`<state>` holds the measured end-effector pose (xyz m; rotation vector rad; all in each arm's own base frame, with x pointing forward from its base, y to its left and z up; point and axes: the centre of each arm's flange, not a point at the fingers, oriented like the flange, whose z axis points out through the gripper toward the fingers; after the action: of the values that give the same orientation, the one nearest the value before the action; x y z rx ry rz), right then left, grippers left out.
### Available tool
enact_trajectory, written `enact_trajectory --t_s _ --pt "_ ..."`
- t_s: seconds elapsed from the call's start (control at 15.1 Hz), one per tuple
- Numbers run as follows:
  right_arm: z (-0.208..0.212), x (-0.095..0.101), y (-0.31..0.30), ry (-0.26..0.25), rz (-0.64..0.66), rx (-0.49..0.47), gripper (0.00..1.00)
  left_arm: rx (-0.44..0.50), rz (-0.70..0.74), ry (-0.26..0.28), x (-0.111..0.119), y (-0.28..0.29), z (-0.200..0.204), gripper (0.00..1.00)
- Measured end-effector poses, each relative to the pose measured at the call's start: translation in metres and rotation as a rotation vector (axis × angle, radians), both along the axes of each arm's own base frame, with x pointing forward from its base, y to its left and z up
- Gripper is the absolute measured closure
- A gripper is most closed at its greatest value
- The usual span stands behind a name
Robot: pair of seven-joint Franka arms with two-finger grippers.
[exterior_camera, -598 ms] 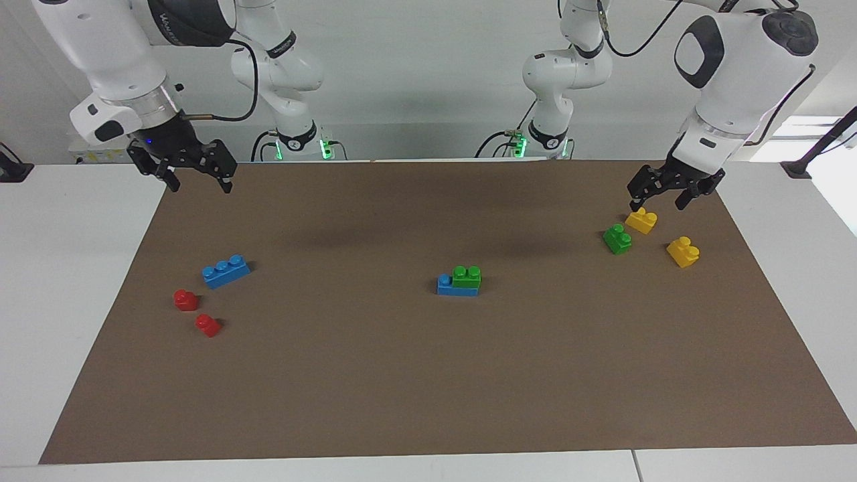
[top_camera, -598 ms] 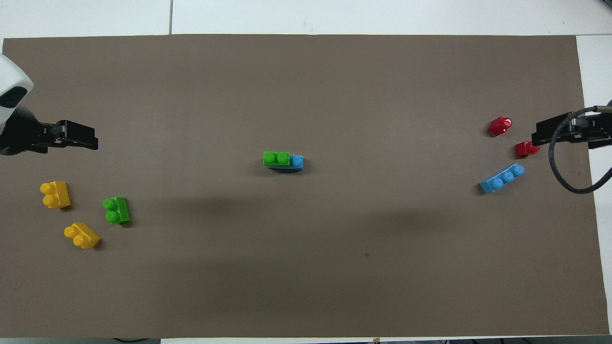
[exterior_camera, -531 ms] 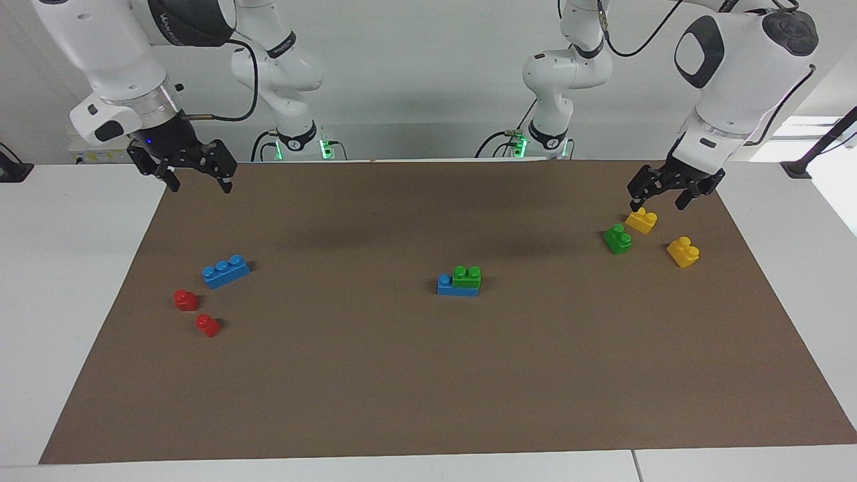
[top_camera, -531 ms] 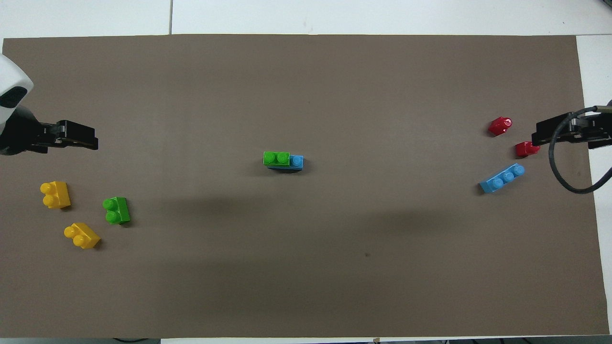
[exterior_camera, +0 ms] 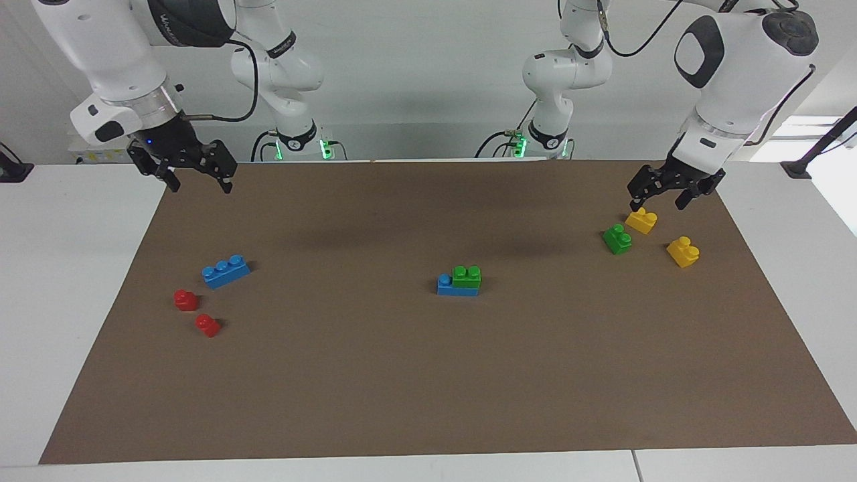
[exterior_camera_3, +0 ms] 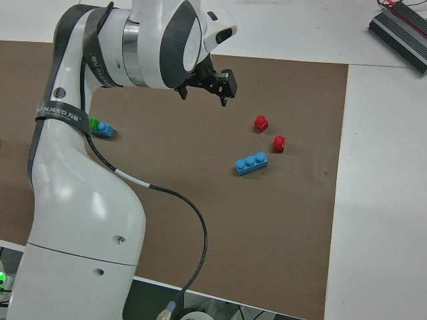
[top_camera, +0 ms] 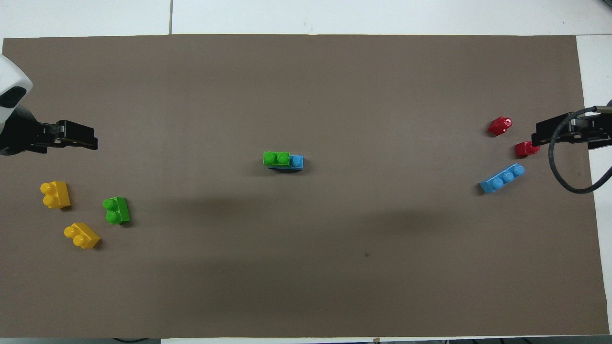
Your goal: Remove green block with left arm and hold with right
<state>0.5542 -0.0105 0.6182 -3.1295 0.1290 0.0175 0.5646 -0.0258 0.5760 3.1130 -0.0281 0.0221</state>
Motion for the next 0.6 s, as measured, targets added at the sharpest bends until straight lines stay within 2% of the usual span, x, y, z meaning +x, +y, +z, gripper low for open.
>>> enact_trajectory --t_s 0.27,0.4,0.6 --pt "-0.001 0.0 -0.004 0.001 -0.024 0.0 0.0 0.0 0.034 0.011 -0.002 0.0 -0.002 0.0" --pt "-0.001 0.0 -0.001 0.005 -0.191 0.017 0.0 0.001 0.151 0.026 -0.005 -0.003 -0.006 0.0" --pt "0.0 0.0 0.011 0.037 -0.566 0.104 0.0 0.01 0.377 0.055 -0.016 -0.034 -0.017 0.0"
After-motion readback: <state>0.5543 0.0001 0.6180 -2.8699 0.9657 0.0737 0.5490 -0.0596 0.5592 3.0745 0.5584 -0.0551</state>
